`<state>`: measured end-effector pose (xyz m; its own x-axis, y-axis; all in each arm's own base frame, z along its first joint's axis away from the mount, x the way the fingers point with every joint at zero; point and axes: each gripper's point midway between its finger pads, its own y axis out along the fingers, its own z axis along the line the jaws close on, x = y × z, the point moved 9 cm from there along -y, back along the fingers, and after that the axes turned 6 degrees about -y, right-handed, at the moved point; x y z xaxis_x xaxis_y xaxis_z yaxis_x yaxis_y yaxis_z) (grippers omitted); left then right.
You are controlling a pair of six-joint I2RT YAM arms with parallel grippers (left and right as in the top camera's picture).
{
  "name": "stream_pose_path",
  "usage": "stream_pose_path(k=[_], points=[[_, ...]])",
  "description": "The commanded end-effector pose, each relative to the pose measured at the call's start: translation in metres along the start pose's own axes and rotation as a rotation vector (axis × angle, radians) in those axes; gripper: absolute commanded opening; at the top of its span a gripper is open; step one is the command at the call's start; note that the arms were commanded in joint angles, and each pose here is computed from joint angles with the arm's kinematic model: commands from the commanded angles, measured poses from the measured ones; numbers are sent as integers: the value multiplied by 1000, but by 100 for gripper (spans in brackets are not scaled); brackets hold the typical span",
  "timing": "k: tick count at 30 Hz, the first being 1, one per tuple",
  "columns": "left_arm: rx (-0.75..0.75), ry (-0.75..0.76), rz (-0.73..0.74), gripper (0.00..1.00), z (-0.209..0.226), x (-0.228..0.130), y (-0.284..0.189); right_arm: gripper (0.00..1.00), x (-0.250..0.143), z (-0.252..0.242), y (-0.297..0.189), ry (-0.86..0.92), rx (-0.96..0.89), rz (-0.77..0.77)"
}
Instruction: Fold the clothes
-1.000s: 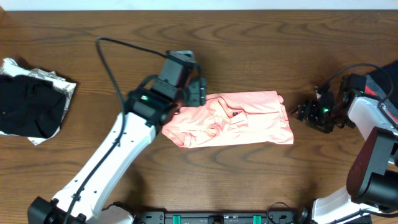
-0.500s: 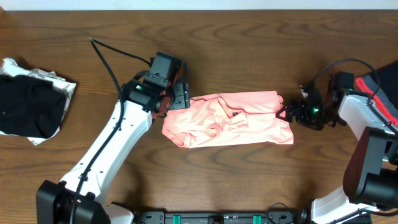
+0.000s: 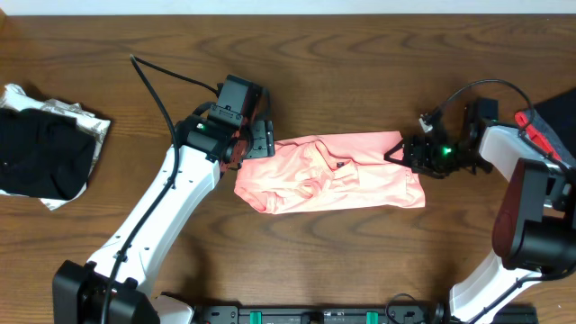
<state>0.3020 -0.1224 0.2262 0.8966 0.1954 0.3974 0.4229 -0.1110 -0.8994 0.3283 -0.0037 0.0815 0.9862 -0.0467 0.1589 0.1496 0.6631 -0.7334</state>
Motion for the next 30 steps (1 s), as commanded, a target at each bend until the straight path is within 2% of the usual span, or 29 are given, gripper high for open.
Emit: stream_pose_path(k=[1,3,7,10,12,16,24,30], points=[[21,12,2,76,3,-1,3,83,-32,-26,36,64,-103,170],[21,12,2,76,3,-1,3,79,-32,-26,36,64,-104,171],[21,12,2,76,3,-1,3,62,-33,-26,36,65,-105,173],[22,12,3,76,3,-1,3,41,-33,-27,36,65,-111,176],[22,12,3,76,3,-1,3,25,-33,-27,36,65,-112,175],[22,12,3,76,3,-1,3,1,-33,-27,36,65,-112,174],[24,12,8,76,4,-2,3,1,-23,-39,25,170,-195,106],[33,13,21,76,5,-4,3,1,1,-45,-25,187,-328,-36]])
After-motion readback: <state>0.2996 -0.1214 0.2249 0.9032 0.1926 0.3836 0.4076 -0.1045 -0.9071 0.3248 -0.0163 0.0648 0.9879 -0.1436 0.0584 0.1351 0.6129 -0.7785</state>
